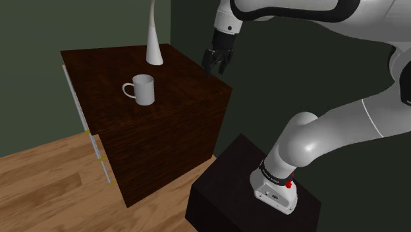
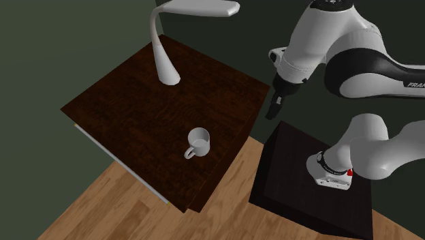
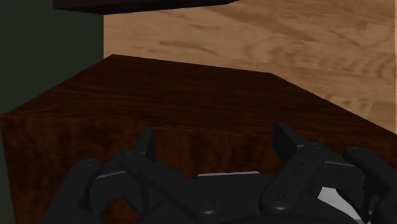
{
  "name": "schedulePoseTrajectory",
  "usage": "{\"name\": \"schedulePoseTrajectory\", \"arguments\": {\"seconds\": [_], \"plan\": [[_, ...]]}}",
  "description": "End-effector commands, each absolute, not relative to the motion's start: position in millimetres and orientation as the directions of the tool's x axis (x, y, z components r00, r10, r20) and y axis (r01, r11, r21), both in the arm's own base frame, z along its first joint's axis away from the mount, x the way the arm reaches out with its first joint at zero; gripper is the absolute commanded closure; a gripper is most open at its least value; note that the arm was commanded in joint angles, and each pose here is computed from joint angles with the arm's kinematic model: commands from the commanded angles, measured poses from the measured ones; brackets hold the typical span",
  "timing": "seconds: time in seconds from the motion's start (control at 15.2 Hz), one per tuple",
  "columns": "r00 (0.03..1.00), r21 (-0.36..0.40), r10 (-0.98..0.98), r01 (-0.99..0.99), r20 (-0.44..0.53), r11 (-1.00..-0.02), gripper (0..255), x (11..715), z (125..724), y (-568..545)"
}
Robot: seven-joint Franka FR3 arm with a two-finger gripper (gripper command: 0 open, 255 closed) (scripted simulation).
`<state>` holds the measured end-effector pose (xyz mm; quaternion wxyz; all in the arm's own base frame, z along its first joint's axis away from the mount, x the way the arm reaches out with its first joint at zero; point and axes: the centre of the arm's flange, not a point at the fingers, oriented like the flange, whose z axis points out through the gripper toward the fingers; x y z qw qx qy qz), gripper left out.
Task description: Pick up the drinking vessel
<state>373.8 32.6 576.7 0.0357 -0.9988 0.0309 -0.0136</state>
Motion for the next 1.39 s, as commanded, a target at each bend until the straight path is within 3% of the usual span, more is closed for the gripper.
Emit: {"name": "schedulePoseTrajectory", "arguments": {"seconds": [0.0,1.32], "plan": [[0.998,-0.069,-0.054,-0.051,0.041,-0.996,0,393.4,571.5,50.0],[0.985,-0.025,0.031,0.035,0.168,-0.999,0,567.4,517.4,182.2]]}}
